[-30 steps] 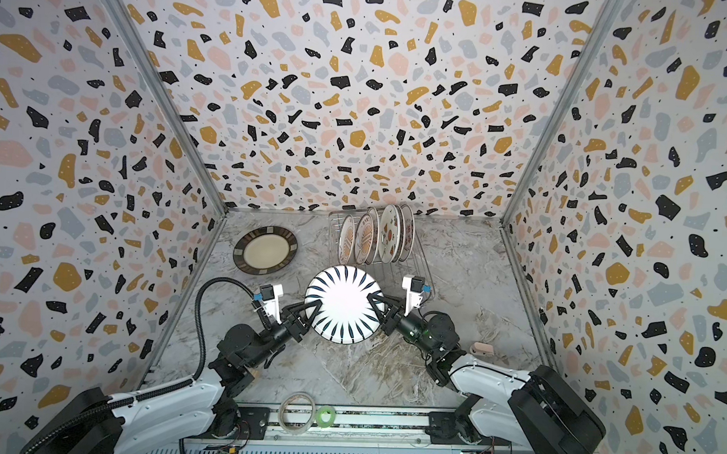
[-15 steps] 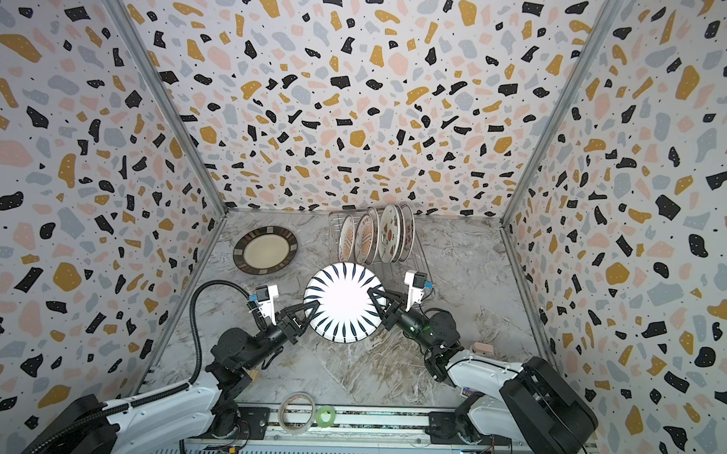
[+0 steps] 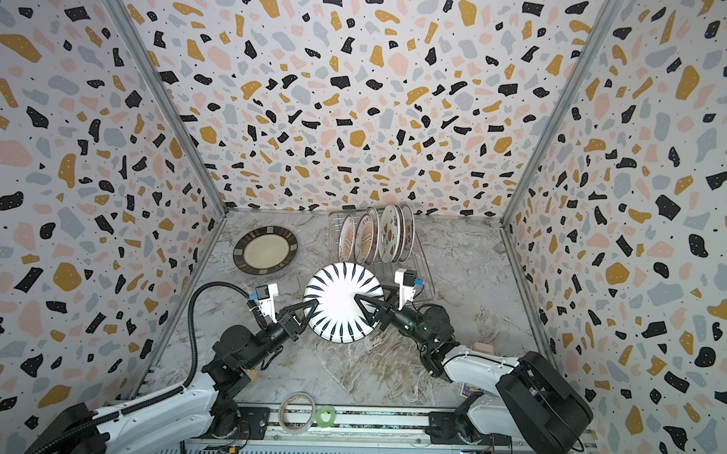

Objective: Unload the plates from the dish rack
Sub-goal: 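Grasp the blue-striped plate's rim with the left gripper while the right holds it, then carry the plate toward the cream plate with the left gripper while the right withdraws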

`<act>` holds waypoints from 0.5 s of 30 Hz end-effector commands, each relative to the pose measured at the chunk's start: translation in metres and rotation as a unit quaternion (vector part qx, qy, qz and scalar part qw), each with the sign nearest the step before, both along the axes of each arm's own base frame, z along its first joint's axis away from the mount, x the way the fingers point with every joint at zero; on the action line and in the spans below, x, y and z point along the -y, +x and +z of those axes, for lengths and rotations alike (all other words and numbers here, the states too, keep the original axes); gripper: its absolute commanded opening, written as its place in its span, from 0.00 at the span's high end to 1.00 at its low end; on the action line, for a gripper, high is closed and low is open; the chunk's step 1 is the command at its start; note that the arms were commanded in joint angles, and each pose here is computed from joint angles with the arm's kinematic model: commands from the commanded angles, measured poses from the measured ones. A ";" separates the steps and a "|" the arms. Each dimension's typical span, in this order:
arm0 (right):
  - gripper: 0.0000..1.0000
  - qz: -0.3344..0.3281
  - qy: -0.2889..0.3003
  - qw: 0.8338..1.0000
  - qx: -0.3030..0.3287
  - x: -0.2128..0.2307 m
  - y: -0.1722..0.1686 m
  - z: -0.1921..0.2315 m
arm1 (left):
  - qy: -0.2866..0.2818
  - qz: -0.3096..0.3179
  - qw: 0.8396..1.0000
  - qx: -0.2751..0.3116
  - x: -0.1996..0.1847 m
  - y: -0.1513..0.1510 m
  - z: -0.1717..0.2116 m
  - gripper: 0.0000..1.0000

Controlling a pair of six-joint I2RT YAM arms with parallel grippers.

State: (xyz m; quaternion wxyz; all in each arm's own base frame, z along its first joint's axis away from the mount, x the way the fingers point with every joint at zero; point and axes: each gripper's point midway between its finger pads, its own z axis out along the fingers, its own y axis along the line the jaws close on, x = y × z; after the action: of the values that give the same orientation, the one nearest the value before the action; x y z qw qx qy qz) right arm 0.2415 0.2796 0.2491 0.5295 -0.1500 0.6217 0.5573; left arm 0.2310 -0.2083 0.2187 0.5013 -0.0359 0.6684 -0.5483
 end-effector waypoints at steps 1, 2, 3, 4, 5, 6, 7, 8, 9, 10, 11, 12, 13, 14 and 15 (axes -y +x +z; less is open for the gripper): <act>0.01 -0.024 0.002 0.999 0.025 0.004 0.003 0.017 | -0.105 0.024 0.991 0.078 -0.015 0.003 0.082 1.00; 0.01 -0.032 -0.001 0.999 0.025 0.007 0.004 0.016 | -0.108 0.030 0.991 0.078 -0.018 0.006 0.083 1.00; 0.01 -0.039 -0.003 0.999 0.026 0.009 0.004 0.015 | -0.112 0.038 0.990 0.079 -0.021 0.008 0.085 1.00; 0.01 -0.046 -0.004 0.999 0.027 0.012 0.005 0.015 | -0.114 0.048 0.989 0.077 -0.025 0.012 0.085 1.00; 0.01 -0.050 -0.005 0.998 0.027 0.013 0.005 0.015 | -0.116 0.055 0.989 0.075 -0.028 0.015 0.085 1.00; 0.01 -0.057 -0.007 0.998 0.027 0.015 0.005 0.014 | -0.123 0.056 0.988 0.073 -0.031 0.018 0.086 1.00; 0.01 -0.061 -0.008 0.998 0.027 0.017 0.006 0.013 | -0.131 0.055 0.987 0.073 -0.034 0.020 0.088 1.00; 0.01 -0.066 -0.011 0.997 0.027 0.018 0.006 0.013 | -0.140 0.053 0.986 0.074 -0.036 0.021 0.091 1.00; 0.01 -0.069 -0.013 0.997 0.028 0.019 0.007 0.012 | -0.143 0.056 0.986 0.073 -0.038 0.025 0.091 1.00; 0.01 -0.072 -0.015 0.997 0.029 0.020 0.007 0.012 | -0.146 0.058 0.985 0.070 -0.040 0.027 0.092 1.00; 0.01 -0.074 -0.017 0.997 0.033 0.020 0.007 0.012 | -0.148 0.062 0.985 0.067 -0.042 0.031 0.092 1.00; 0.01 -0.074 -0.019 0.996 0.043 0.020 0.005 0.013 | -0.151 0.067 0.984 0.065 -0.045 0.033 0.092 1.00; 0.01 -0.072 -0.023 0.995 0.057 0.019 0.002 0.014 | -0.154 0.073 0.983 0.064 -0.049 0.036 0.093 1.00; 0.01 -0.072 -0.028 0.994 0.075 0.017 -0.002 0.016 | -0.157 0.082 0.982 0.065 -0.054 0.038 0.093 1.00; 0.01 -0.078 -0.032 0.993 0.084 0.016 -0.003 0.017 | -0.157 0.096 0.981 0.063 -0.059 0.042 0.093 1.00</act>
State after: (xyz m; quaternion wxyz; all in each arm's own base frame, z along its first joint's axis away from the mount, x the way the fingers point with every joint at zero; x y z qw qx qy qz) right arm 0.2450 0.2638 0.2559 0.5825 -0.1416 0.6236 0.5017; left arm 0.2804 -0.1629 0.2177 0.5144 -0.1577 0.6614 -0.5225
